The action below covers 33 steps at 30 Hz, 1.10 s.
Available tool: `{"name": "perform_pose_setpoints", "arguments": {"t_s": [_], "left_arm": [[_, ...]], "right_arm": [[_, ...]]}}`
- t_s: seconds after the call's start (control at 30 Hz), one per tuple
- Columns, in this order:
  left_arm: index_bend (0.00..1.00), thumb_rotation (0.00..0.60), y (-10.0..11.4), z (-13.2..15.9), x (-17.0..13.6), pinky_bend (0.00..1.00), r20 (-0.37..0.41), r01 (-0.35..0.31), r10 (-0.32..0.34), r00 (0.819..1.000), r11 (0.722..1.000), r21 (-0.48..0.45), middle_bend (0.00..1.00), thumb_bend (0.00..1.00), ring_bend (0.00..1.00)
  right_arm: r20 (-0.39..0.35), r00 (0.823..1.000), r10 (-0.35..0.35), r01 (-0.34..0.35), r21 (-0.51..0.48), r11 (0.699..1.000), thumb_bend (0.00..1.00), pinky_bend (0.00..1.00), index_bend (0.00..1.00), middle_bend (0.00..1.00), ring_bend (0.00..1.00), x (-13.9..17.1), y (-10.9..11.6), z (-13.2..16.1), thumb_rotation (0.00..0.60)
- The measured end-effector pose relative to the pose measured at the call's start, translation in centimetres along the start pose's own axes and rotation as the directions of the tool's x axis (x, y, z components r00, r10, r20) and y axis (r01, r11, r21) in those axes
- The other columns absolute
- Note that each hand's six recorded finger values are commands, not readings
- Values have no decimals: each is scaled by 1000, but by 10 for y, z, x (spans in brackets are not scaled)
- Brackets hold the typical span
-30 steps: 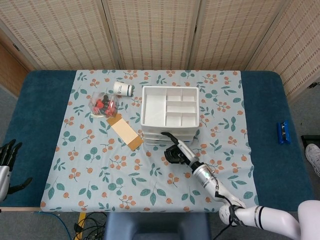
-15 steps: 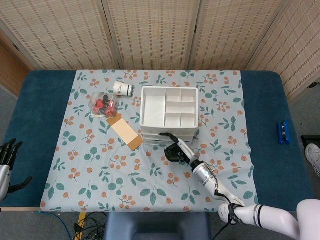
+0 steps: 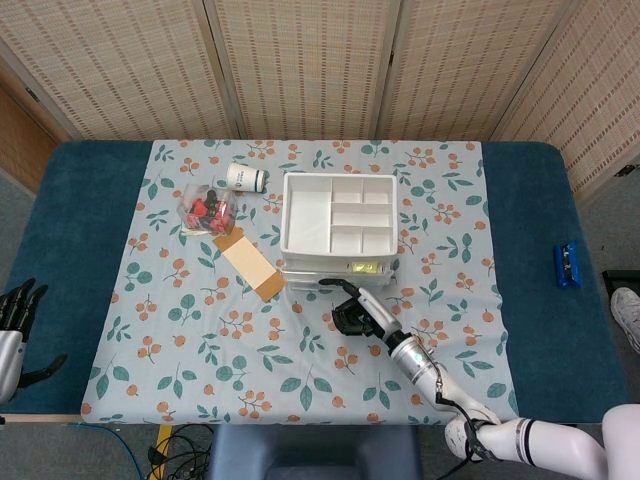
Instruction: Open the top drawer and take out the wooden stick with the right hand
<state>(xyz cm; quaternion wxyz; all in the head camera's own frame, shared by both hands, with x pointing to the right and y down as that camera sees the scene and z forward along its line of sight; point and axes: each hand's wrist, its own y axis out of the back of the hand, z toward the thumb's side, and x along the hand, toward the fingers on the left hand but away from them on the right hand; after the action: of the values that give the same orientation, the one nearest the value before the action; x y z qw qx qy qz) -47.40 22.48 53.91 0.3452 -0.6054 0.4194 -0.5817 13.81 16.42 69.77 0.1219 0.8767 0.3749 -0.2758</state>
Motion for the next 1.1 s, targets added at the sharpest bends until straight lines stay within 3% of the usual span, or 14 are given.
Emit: {"name": "perform_pose_setpoints", "arguments": {"t_s": [0.37,0.57,0.77,0.9,1.1], "left_arm": [[32,600,-1,-1,-1,73,0,2,-2,1000,1000,-3,0,159,0],[32,600,-1,-2,-2,73,-1,1,-1,1000,1000,-3,0,159,0],[32,600,-1,0,-2,73,6,2,-2,1000,1000,-5,0,159,0],[32,600,-1,1,-2,73,7,2,-2,1000,1000,-6,0,159,0],[32,600,-1,2,-2,73,12,5,-5,1000,1000,-7,0,159,0]], "right_arm": [[-17,1000,25,-25,21,999,596,928,202,864,948,24,-14,-5,600],[-61,998,21,-11,158,987,596,928,202,864,948,40,-15,-2,600],[-139,990,-18,64,336,940,596,928,196,864,948,58,-4,20,600],[-182,981,-67,141,437,888,596,928,177,864,948,68,11,39,600],[-161,976,-144,208,516,831,596,930,173,864,948,73,37,52,600]]}}
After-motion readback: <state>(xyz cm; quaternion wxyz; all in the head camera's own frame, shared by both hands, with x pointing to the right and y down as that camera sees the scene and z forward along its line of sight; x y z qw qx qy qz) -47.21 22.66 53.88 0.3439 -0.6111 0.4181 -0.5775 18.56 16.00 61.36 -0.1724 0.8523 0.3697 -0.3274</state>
